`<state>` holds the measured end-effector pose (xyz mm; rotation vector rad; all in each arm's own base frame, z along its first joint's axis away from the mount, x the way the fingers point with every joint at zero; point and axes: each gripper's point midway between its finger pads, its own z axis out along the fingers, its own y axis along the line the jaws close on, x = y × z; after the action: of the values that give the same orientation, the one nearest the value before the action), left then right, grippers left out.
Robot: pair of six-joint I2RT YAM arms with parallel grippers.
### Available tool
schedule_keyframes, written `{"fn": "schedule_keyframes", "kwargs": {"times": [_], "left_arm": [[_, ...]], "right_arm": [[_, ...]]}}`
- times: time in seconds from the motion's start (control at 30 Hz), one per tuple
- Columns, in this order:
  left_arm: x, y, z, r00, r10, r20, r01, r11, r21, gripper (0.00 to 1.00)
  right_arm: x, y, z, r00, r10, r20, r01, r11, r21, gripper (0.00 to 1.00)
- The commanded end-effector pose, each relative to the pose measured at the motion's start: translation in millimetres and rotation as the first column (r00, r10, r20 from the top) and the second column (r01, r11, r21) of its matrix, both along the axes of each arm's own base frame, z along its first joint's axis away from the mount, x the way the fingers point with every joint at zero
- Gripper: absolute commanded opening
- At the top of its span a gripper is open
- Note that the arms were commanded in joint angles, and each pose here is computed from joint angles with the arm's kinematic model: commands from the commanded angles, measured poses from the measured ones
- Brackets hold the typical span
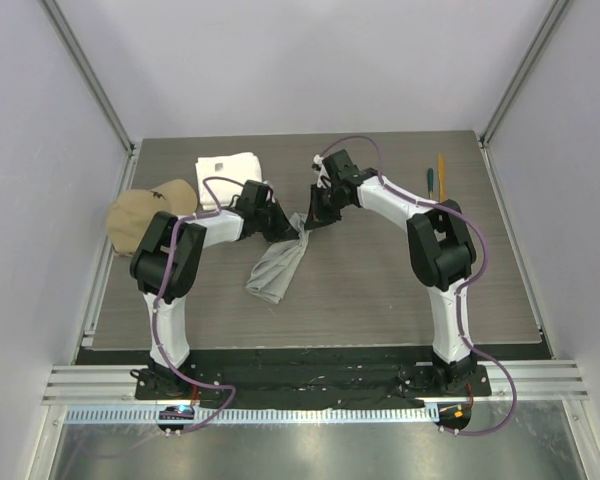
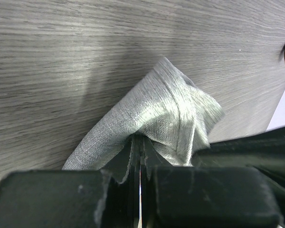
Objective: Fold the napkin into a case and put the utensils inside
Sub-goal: Stuff the top corner of the smaller-rectangle-folded napkin into the folded napkin.
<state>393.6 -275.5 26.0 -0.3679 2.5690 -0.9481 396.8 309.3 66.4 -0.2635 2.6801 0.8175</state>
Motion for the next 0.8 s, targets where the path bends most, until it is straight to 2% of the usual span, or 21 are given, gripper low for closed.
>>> {"fn": "schedule_keyframes", "kwargs": {"times": [0.0, 0.23, 0.53, 0.63, 0.77], "left_arm": [[-19.8, 20.3, -51.2, 0.993, 0.031, -0.11, -0.015, 0.99, 0.143, 0.01], [-10.5, -11.9, -15.3, 0.997, -0.074, -0.016, 0.074, 0.996, 0.04, 0.02], [3.2, -15.7, 30.7, 0.998, 0.008, 0.067, -0.005, 0.999, -0.047, 0.11], [7.8, -15.6, 33.3, 0.998, 0.025, 0.063, -0.022, 0.999, -0.046, 0.19], [6.4, -13.9, 22.7, 0.999, 0.034, 0.025, -0.033, 0.998, -0.046, 0.2]], "right_arm": [[-2.5, 14.2, 40.9, 0.997, 0.021, 0.077, -0.029, 0.995, 0.093, 0.01], [-5.5, 26.5, 24.8, 0.998, 0.041, 0.041, -0.045, 0.991, 0.123, 0.01], [-2.9, 23.4, 18.2, 0.998, 0.045, 0.032, -0.048, 0.996, 0.08, 0.01], [-3.2, 19.9, 17.4, 0.999, 0.036, 0.035, -0.038, 0.997, 0.069, 0.01], [-4.5, 17.3, 17.1, 0.999, 0.035, 0.039, -0.038, 0.998, 0.059, 0.01]]}}
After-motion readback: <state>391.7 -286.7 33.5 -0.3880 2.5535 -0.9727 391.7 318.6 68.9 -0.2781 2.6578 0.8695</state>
